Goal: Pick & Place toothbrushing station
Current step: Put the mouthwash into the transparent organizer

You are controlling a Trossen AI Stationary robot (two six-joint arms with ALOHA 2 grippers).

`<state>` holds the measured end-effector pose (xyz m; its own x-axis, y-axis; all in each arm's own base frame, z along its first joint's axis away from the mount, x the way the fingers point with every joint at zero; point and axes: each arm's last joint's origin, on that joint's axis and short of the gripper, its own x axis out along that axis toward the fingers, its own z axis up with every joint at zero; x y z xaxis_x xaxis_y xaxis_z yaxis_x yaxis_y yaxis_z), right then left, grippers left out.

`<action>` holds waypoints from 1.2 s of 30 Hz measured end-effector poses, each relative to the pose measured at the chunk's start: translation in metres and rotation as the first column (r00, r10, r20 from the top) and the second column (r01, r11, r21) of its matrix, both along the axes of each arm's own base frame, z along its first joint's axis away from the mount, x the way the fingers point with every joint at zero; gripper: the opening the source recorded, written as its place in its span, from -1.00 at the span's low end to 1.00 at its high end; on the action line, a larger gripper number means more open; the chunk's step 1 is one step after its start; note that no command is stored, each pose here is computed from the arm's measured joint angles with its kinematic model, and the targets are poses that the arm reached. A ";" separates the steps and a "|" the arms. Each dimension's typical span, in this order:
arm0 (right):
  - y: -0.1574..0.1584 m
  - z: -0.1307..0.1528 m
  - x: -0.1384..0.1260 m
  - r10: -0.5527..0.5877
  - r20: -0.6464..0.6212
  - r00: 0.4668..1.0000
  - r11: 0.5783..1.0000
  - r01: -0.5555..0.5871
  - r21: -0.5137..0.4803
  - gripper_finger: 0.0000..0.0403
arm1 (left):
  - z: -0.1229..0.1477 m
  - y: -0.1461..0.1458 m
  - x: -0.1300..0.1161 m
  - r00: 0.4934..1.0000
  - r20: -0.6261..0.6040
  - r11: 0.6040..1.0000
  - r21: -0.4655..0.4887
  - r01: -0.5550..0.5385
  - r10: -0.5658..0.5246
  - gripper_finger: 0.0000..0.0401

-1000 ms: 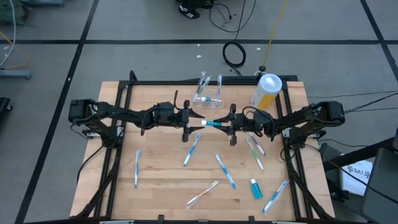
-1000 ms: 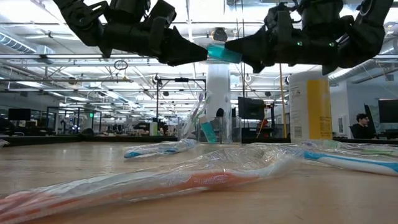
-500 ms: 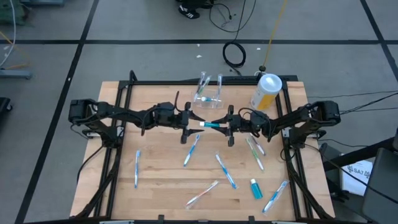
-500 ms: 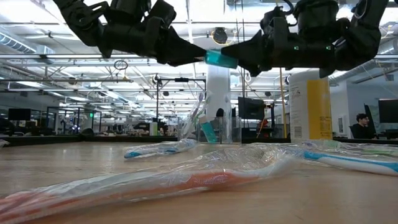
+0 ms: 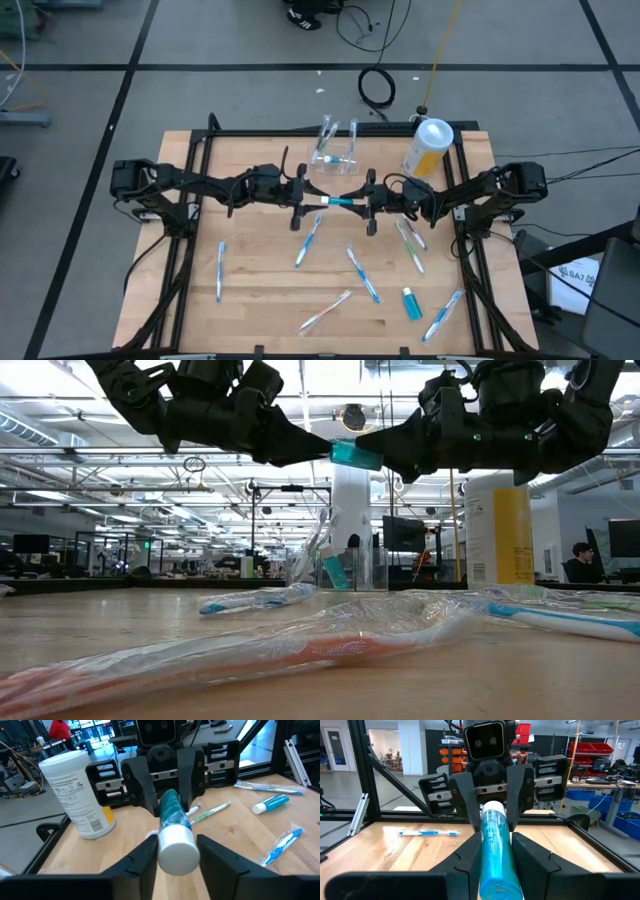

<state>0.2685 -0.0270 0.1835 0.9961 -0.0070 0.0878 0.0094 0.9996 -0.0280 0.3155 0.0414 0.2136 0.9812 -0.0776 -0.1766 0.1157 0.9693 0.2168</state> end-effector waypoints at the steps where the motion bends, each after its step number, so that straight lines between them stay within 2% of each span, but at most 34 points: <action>1: 0.000 0.000 0.000 0.000 0.000 1.000 1.000 0.000 0.000 -0.54 | 0.000 0.000 0.000 1.000 0.001 1.000 0.000 0.000 0.000 -0.37; 6: 0.000 0.000 0.000 -0.004 0.000 1.000 1.000 0.004 0.000 -0.54 | 0.000 0.000 0.000 1.000 0.001 1.000 -0.001 -0.003 0.003 -0.48; 15: 0.000 -0.003 0.000 -0.006 -0.026 1.000 1.000 0.006 0.014 -0.38 | -0.002 0.000 0.000 1.000 -0.022 1.000 -0.025 -0.014 0.014 -0.49; 19: -0.002 -0.005 0.000 -0.066 -0.053 0.996 0.998 0.067 0.013 -0.26 | -0.006 0.002 -0.001 0.992 -0.066 0.992 -0.054 -0.116 0.112 -0.49; 23: -0.004 -0.006 -0.007 -0.162 -0.092 0.983 0.987 0.160 -0.025 -0.15 | -0.003 0.005 0.004 0.957 -0.211 0.978 -0.022 -0.209 0.200 -0.49; 27: -0.005 -0.003 -0.018 -0.240 -0.125 0.963 0.969 0.230 -0.085 -0.08 | 0.021 0.009 0.014 0.881 -0.318 0.937 0.096 -0.337 0.350 -0.49; 29: -0.005 0.000 -0.025 -0.277 -0.132 0.952 0.959 0.265 -0.101 -0.07 | 0.038 0.016 0.017 0.856 -0.335 0.919 0.153 -0.364 0.394 -0.49; 36: -0.005 0.008 -0.047 -0.366 -0.106 0.925 0.928 0.353 -0.120 -0.07 | 0.112 0.051 0.025 0.844 -0.352 0.912 0.232 -0.340 0.404 -0.49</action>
